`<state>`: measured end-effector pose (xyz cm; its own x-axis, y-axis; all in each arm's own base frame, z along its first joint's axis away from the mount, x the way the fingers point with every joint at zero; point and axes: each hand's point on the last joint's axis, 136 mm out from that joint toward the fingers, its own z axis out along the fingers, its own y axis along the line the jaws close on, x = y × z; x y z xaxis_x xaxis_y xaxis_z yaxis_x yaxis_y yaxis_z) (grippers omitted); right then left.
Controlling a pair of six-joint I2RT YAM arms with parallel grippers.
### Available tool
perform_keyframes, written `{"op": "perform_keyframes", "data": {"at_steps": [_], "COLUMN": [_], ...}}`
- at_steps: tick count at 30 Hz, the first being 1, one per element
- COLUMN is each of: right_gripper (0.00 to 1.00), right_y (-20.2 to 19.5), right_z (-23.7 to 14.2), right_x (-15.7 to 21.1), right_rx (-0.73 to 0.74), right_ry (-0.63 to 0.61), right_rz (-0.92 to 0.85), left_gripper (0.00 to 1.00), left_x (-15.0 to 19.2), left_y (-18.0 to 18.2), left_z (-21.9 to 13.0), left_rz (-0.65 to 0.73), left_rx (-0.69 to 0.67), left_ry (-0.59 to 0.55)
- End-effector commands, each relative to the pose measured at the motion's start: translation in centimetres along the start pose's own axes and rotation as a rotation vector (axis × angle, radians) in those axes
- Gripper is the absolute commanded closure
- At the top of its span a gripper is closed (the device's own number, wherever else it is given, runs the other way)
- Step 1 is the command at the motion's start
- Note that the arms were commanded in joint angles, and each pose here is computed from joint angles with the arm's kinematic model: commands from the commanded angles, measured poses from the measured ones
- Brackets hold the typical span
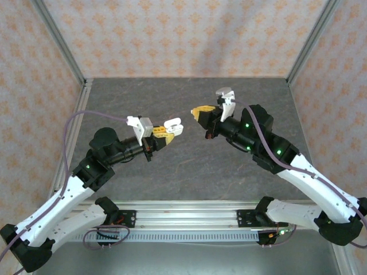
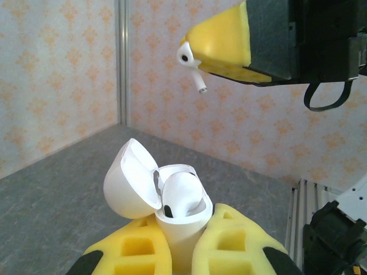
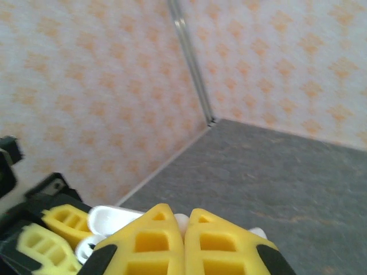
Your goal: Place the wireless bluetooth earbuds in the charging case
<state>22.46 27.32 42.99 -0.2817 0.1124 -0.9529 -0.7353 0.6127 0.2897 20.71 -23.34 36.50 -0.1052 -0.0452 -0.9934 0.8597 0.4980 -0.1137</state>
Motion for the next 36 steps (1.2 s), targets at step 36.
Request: {"op": "perform_keyframes", "data": {"at_steps": [36], "right_gripper": [1.00], "right_y": [4.4], "right_z": [-0.6], "right_x": [-1.4], "right_rx": [-0.183], "right_ry": [-0.114], "right_rz": [-0.127], "left_gripper": [1.00], "left_x": [-7.0], "left_y": [-3.2], "left_z": [-0.2], "left_rz": [-0.051], "left_rx": [0.125], "left_ry": [-0.158]}}
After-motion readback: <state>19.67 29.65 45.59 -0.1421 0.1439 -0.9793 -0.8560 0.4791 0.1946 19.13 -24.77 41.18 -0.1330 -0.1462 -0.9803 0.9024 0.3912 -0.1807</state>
